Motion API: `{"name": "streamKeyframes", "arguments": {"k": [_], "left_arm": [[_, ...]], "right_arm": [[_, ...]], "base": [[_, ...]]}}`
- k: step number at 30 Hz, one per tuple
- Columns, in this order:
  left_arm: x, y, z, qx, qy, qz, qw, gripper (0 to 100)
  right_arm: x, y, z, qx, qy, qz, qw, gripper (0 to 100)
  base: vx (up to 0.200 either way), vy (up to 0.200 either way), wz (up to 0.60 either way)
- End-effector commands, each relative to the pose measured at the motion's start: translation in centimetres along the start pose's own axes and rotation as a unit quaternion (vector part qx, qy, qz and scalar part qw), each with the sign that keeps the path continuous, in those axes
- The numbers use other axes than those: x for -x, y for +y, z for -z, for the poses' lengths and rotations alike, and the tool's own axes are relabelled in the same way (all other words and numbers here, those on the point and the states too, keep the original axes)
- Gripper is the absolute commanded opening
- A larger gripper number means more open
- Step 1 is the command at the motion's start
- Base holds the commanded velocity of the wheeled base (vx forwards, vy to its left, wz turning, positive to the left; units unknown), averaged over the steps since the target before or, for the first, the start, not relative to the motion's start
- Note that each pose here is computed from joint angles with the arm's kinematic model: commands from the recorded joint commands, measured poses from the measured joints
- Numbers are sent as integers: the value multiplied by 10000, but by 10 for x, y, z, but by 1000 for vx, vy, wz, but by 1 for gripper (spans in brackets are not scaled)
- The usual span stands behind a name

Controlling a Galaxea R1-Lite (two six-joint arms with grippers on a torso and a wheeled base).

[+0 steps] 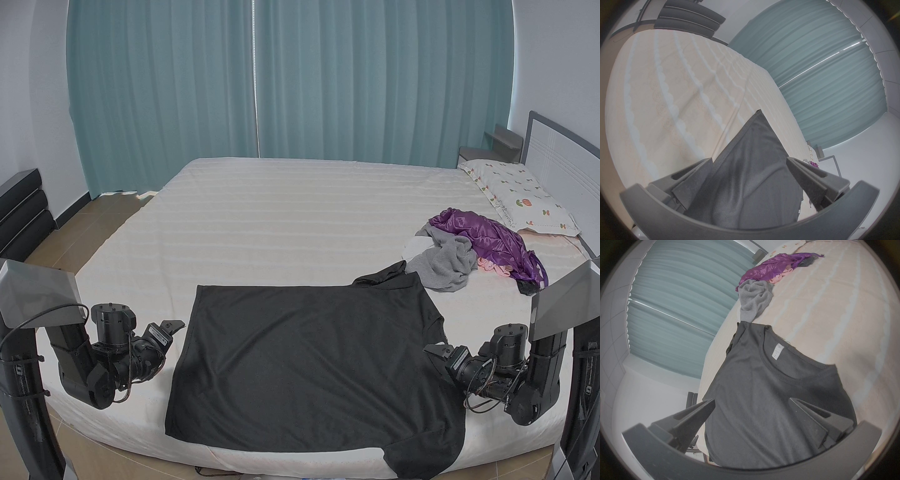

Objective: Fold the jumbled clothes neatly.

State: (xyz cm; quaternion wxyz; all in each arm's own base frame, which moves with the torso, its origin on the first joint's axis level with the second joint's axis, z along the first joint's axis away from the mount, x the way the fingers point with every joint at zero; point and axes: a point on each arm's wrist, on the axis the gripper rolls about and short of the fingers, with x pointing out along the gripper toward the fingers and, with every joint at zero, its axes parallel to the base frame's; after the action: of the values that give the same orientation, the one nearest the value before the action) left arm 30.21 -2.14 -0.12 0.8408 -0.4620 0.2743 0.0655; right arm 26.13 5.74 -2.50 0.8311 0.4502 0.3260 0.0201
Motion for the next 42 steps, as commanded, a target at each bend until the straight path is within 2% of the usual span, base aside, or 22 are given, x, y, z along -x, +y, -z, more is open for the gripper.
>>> {"name": "streamKeyframes", "arguments": {"k": [1, 5, 23, 32, 39, 42], "left_arm": [[0, -1, 0, -2, -1, 13, 10000, 100], [0, -1, 0, -2, -1, 13, 10000, 100], [3, -4, 0, 32, 25, 83, 10000, 100], [7, -7, 6, -34, 112, 114, 9999, 100], [9, -2, 10, -63, 344, 109, 9993, 100], [14, 1, 10, -281, 431, 80, 9986, 100]], "right_arm": [[3, -2, 2, -138, 107, -29, 9998, 100], [3, -3, 3, -185, 129, -5, 9997, 100], [3, -3, 6, -176, 176, 22, 9997, 100], [3, -3, 6, -170, 180, 29, 9997, 100], [3, -3, 6, -152, 190, 32, 9997, 100], [3, -3, 6, -152, 190, 32, 9997, 100]], "base": [[-200, 0, 0], [-200, 0, 0], [0, 0, 0], [0, -200, 0], [0, 0, 0], [0, 0, 0]]}}
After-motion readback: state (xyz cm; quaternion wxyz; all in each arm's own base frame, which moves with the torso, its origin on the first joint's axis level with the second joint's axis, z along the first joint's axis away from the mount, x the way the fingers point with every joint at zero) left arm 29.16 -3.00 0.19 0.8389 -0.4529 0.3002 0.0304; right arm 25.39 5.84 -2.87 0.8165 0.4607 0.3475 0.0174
